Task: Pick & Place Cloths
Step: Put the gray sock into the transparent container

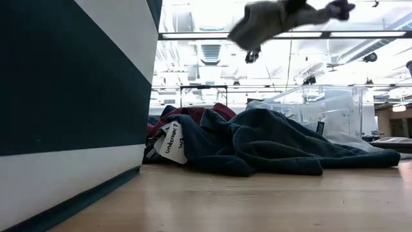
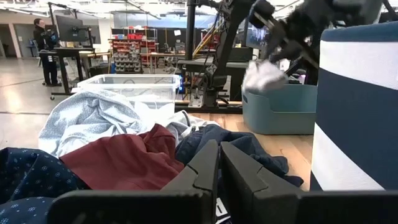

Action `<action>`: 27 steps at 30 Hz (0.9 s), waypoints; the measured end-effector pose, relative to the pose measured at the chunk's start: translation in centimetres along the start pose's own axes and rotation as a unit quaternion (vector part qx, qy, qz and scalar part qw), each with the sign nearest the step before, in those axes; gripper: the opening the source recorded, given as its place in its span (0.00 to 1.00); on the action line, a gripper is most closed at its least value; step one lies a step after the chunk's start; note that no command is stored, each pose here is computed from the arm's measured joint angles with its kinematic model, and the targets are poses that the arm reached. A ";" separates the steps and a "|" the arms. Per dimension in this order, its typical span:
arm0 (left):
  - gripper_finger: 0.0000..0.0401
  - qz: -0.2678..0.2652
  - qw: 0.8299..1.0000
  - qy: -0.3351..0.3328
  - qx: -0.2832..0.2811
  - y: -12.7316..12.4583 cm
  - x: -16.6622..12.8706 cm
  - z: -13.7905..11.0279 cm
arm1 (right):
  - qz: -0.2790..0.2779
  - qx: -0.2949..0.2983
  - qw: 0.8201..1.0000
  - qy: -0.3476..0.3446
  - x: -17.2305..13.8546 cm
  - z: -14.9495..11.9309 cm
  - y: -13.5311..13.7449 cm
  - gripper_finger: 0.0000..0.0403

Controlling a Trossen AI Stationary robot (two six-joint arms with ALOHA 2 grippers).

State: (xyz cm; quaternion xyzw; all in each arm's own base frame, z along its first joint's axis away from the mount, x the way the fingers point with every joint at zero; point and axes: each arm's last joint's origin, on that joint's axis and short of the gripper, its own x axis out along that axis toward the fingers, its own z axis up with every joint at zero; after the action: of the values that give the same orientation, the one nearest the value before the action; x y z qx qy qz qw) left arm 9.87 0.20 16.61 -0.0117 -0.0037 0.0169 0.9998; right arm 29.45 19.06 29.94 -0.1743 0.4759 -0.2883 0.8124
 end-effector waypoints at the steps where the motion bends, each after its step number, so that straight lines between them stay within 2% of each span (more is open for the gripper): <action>1: 0.06 0.000 1.000 0.000 0.000 0.0 0.0 0.0 | -0.003 0.006 1.000 -0.009 -0.3 -0.1 -0.8 0.03; 8: 0.06 0.000 1.000 0.000 0.000 0.0 0.0 0.0 | -0.037 0.082 0.993 -0.082 -1.8 -1.8 -6.5 0.03; 16: 0.06 0.000 1.000 0.000 0.000 0.0 0.0 0.0 | -0.089 0.203 0.966 -0.133 -1.2 -4.1 -13.2 0.03; 21: 0.06 0.000 1.000 0.000 0.000 0.0 0.0 0.0 | -0.135 0.255 0.948 -0.134 0.2 -5.6 -16.9 0.03; 27: 0.06 0.000 1.000 0.000 0.000 0.0 0.0 0.0 | -0.191 0.307 0.927 -0.096 2.2 -7.1 -20.4 0.03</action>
State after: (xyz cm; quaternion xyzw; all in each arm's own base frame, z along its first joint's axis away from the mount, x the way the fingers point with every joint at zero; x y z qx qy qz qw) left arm 9.88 0.20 16.60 -0.0117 -0.0035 0.0171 0.9998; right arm 17.92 1.79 36.38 -0.0306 0.2416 -0.5515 0.7978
